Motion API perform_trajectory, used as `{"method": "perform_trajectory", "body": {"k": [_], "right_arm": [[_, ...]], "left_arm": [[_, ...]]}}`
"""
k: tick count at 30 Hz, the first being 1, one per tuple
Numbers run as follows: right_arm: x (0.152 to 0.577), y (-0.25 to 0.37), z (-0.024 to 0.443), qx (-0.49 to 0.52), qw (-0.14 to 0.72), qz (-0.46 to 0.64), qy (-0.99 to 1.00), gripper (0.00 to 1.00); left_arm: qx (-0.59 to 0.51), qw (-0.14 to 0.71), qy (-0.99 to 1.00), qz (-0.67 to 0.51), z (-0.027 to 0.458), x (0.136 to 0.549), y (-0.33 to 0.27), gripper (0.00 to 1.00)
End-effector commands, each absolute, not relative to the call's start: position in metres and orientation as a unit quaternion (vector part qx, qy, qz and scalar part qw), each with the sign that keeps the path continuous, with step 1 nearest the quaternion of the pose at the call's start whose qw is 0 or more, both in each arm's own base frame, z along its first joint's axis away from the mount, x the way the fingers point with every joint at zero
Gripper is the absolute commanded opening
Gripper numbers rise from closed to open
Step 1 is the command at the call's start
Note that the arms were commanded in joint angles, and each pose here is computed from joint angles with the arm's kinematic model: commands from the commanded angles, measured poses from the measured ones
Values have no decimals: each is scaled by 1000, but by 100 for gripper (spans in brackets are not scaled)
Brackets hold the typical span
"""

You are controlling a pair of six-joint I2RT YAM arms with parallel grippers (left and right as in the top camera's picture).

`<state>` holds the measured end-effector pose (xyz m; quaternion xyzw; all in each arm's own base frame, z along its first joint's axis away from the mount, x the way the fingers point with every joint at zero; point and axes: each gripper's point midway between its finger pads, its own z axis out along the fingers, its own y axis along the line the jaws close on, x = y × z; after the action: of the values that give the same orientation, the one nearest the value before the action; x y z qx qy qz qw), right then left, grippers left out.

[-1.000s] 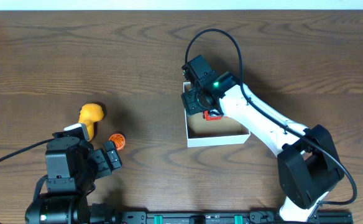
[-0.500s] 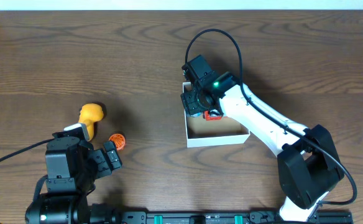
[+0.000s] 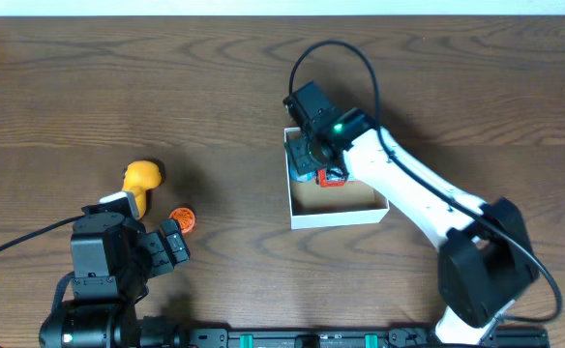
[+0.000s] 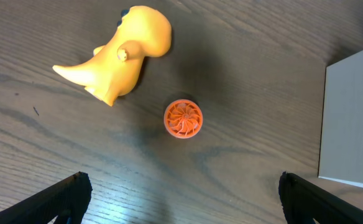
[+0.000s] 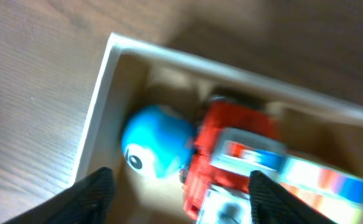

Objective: Pack container
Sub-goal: 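Raise the right gripper away and move the left gripper toward the orange round toy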

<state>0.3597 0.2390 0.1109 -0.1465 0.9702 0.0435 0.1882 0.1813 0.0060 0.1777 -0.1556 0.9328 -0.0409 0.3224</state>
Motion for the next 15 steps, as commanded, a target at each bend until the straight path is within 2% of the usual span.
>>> {"method": "perform_trajectory", "body": {"k": [1,3,8,12,15], "right_arm": [[389,195,227,-85,322,31,942,87],[389,164,258,-49,347,34,936,99],[366,64,305,89,367,44,925,99],[334,-12,298,205,323,16,924,99],[315,-43,280,244,272,5,931,99]], "left_arm": [[-156,330,930,-41,184,183,6,98],[-150,330,931,-40,184,183,6,98],[-120,328,936,-51,185,186,-1,98],[-113,295,948,-45,176,193,-1,98],[-115,251,960,-41,165,204,-1,98]]}}
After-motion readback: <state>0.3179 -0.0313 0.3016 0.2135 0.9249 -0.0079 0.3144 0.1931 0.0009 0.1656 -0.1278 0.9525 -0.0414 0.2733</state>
